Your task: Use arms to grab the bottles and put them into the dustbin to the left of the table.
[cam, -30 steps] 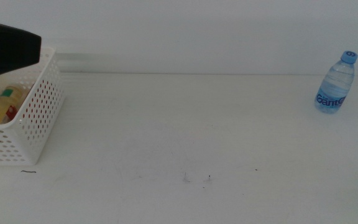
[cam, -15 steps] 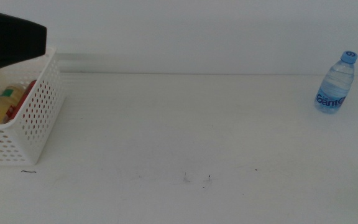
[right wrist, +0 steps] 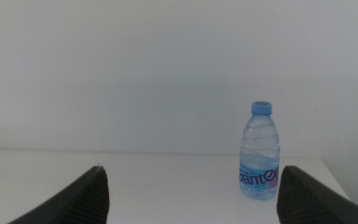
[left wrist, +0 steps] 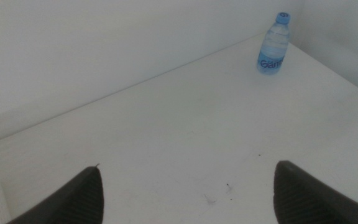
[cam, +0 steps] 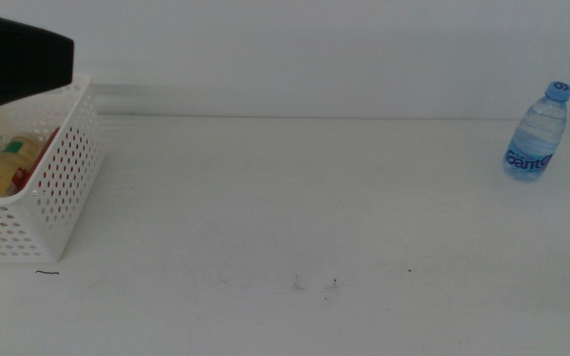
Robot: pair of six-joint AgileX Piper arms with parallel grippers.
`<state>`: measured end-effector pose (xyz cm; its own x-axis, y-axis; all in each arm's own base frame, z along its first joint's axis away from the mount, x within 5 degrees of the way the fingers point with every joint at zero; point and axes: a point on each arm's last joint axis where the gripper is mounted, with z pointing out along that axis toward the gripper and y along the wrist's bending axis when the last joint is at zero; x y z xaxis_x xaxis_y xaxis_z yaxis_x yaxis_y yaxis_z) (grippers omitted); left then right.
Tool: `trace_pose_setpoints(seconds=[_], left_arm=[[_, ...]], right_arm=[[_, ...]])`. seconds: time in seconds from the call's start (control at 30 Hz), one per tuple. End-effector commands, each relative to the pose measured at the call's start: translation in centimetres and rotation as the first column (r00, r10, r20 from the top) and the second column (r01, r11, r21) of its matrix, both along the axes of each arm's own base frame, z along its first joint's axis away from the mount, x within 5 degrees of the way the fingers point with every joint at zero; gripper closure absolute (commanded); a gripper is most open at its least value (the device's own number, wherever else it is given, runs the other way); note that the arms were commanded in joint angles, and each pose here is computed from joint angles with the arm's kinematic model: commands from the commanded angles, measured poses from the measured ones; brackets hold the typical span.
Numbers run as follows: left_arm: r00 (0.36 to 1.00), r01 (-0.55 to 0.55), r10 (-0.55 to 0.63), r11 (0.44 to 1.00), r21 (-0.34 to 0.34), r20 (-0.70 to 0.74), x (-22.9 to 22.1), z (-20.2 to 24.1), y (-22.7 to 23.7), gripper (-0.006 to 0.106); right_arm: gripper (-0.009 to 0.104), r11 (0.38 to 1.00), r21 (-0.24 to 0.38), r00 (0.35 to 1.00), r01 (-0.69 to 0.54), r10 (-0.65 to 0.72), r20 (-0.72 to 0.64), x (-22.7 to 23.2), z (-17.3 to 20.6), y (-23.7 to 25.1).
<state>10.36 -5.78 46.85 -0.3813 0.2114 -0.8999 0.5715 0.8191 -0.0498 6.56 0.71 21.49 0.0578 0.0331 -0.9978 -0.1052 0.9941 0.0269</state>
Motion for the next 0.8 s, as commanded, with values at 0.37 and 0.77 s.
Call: trace_pose_setpoints(seconds=[0.37,0.77], left_arm=[[1.000,0.004,-0.004,1.000,-0.021,0.018,-0.3,0.4,-0.1,0.007],[1.000,0.004,-0.004,1.000,-0.021,0.018,-0.3,0.4,-0.1,0.007]], right_arm=[[0.009,0.972,-0.012,0.970,0.233,-0.234,-0.063,7.6,-1.9,-1.5],[0.009,0.963,-0.051,0.951,0.266,-0.271,-0.151,15.5,-5.5,-1.1]])
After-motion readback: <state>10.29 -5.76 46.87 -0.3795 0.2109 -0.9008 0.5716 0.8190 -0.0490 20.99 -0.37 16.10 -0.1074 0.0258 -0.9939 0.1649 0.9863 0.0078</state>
